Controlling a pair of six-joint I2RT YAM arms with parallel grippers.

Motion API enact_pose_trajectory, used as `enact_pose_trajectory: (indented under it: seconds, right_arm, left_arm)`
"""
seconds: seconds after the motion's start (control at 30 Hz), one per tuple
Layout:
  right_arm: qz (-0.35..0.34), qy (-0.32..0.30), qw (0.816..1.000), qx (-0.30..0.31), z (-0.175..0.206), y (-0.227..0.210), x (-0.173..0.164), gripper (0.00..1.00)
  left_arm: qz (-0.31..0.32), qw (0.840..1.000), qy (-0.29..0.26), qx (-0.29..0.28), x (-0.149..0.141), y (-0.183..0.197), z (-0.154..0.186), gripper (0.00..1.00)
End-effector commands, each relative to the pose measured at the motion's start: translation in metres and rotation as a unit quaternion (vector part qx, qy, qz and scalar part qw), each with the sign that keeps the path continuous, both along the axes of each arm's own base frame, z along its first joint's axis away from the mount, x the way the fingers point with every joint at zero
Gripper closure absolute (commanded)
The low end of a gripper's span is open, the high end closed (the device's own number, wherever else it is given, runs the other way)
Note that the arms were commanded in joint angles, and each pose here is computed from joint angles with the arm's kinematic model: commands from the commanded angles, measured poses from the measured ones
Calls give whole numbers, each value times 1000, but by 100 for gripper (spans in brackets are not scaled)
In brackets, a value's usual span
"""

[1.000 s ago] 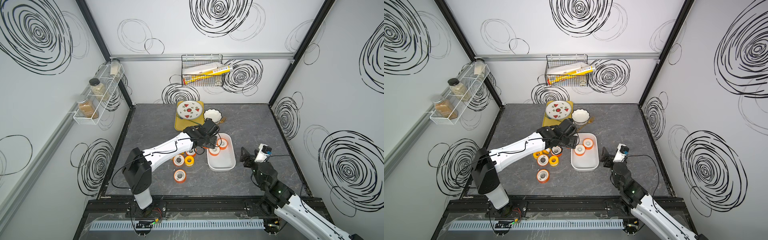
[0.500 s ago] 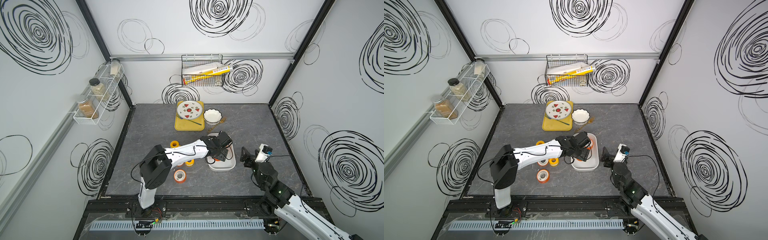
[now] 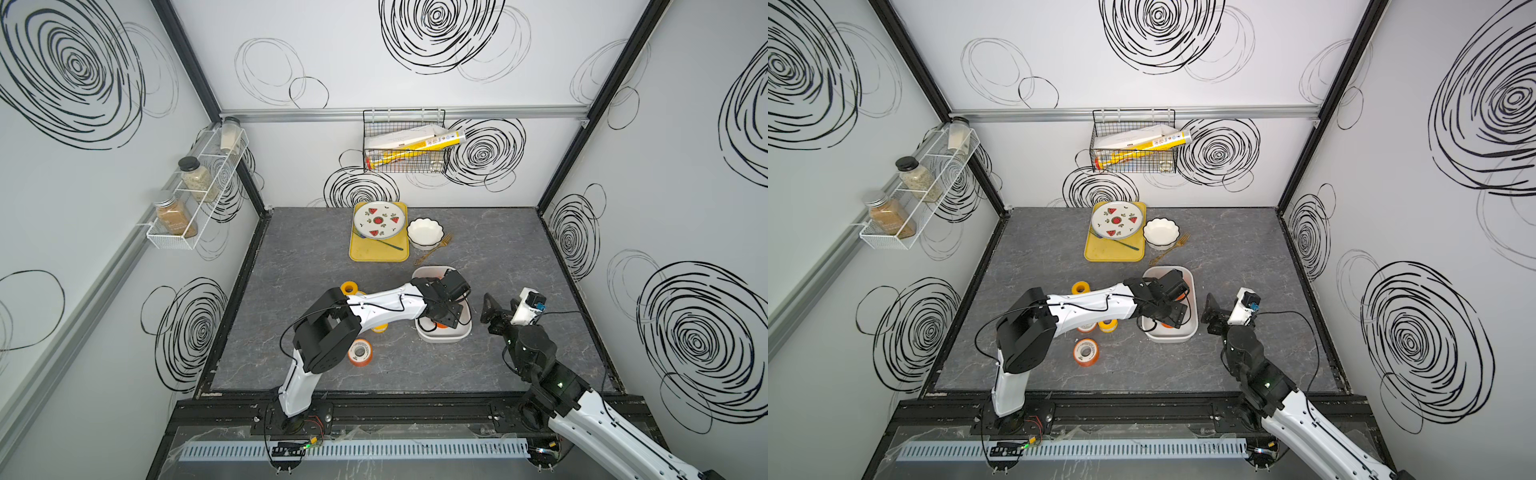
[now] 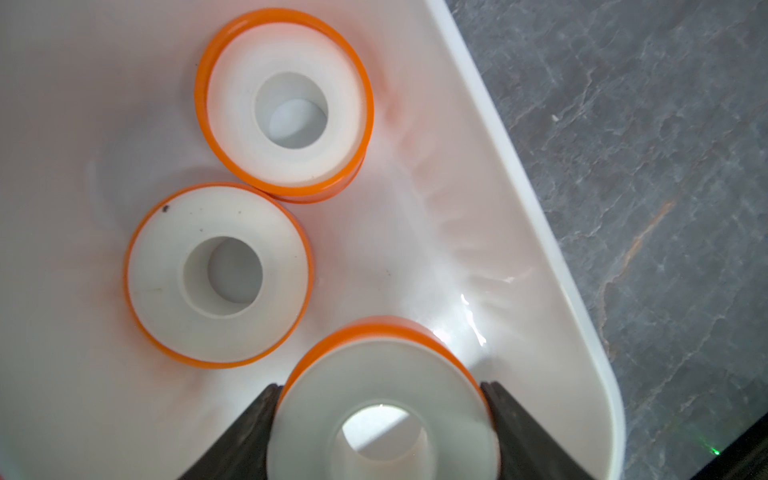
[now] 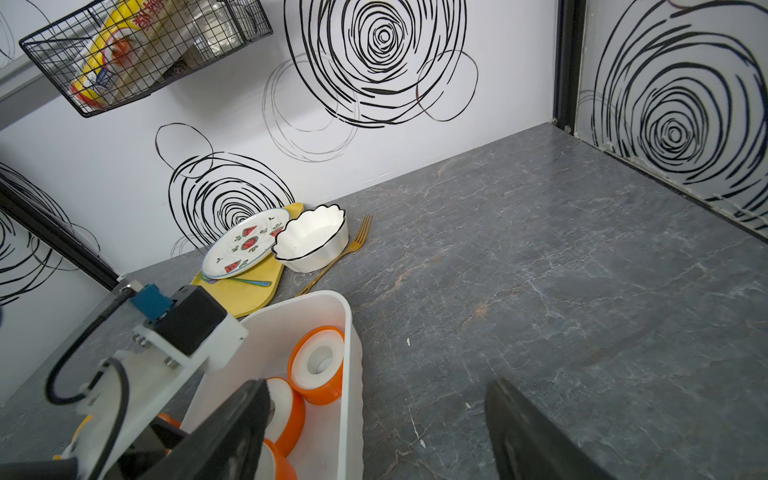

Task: Put the sealing tape into the storage box
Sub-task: Place the sealing tape in the storage box.

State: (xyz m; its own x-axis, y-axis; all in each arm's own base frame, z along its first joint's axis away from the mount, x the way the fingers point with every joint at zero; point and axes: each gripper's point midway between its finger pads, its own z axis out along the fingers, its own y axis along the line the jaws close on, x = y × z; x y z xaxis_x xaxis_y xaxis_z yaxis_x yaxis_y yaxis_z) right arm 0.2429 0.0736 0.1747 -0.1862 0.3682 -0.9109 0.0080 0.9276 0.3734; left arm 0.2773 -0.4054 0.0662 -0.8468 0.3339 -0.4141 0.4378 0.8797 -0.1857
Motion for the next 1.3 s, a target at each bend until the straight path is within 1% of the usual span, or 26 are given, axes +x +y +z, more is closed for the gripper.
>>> enact_pose_trajectory:
  seconds: [0.0, 0.07, 0.2, 0.33, 0.5, 0.63, 0.77, 0.97, 1.03, 1.1, 1.2, 1.27]
  right_arm:
    - [-10, 9, 1000, -4, -8, -5, -1, 14]
    - [-11, 9, 1000, -4, -8, -5, -1, 14]
    - [-11, 9, 1000, -4, -8, -5, -1, 14]
    - [-11, 9, 1000, -4, -8, -5, -1, 14]
    - [-11, 8, 1000, -3, -7, -5, -2, 14]
    - [-11, 7, 1000, -3, -7, -5, -2, 14]
    - [-7, 6, 1000, -6, -5, -4, -1, 14]
    - [6, 4, 1000, -13, 0, 2, 1, 20]
    - [13, 10, 1000, -19, -1, 7, 3, 21]
    - [18, 20, 999, -26, -3, 10, 6, 23]
    - [27, 31, 999, -32, -5, 17, 9, 24]
    - [35, 37, 997, -50, -6, 21, 12, 25]
  left_arm:
    - [2, 1000, -9, -21, 8, -15, 5, 26]
    - [1, 1000, -10, -21, 9, -17, 4, 24]
    - [1, 1000, -13, -18, 11, -18, 1, 13]
    - [-1, 1000, -20, -21, 14, -21, 8, 9]
    - [3, 999, -44, -27, 19, -17, 33, 9]
    - [17, 997, -72, -36, 23, -1, 63, 13]
    - [45, 993, -100, -45, 27, 36, 97, 17]
    - [99, 984, -138, -54, 25, 120, 134, 20]
    - [116, 981, -146, -57, 21, 150, 138, 22]
    - [147, 974, -165, -53, 16, 182, 142, 24]
    - [147, 971, -177, -64, -1, 200, 154, 25]
    - [163, 966, -193, -55, -8, 220, 157, 25]
